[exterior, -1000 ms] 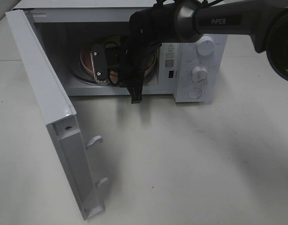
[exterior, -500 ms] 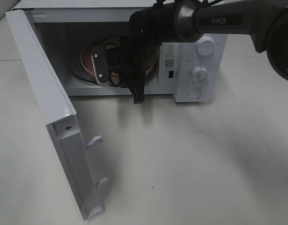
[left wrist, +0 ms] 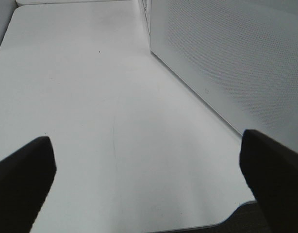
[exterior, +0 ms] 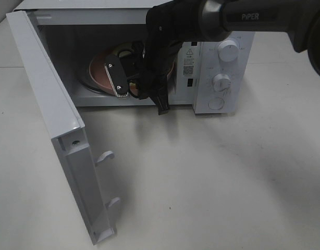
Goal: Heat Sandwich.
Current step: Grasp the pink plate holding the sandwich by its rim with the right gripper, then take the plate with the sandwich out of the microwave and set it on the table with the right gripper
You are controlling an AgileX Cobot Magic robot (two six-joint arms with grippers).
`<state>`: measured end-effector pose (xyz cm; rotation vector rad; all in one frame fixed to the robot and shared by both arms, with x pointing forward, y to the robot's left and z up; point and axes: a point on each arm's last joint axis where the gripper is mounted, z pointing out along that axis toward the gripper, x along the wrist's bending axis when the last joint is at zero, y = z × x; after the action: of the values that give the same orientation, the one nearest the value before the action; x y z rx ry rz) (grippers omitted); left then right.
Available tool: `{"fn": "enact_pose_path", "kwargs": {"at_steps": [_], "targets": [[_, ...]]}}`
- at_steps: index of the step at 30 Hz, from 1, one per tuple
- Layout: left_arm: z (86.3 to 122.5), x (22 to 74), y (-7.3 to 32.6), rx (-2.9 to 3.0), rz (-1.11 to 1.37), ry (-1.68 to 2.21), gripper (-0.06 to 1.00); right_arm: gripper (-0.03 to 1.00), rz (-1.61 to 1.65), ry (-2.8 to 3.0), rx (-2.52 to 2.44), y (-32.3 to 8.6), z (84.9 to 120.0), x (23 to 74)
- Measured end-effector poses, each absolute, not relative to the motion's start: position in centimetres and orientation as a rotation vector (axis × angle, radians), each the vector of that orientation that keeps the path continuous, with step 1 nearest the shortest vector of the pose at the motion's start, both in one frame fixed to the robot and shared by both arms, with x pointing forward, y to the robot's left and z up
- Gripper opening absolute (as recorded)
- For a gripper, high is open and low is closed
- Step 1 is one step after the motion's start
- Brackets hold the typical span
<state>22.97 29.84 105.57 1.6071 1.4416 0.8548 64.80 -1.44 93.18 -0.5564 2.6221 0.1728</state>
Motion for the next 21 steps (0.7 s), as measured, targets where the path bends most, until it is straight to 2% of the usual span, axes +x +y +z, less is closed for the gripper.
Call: {"fn": "enact_pose_path", "kwargs": {"at_steps": [21], "targets": [[105.6,23.0,29.8,1.607,0.855,1.442,0.97,0.05,0.208,2.54,-0.942,-3.9,96.3,58.7]]}}
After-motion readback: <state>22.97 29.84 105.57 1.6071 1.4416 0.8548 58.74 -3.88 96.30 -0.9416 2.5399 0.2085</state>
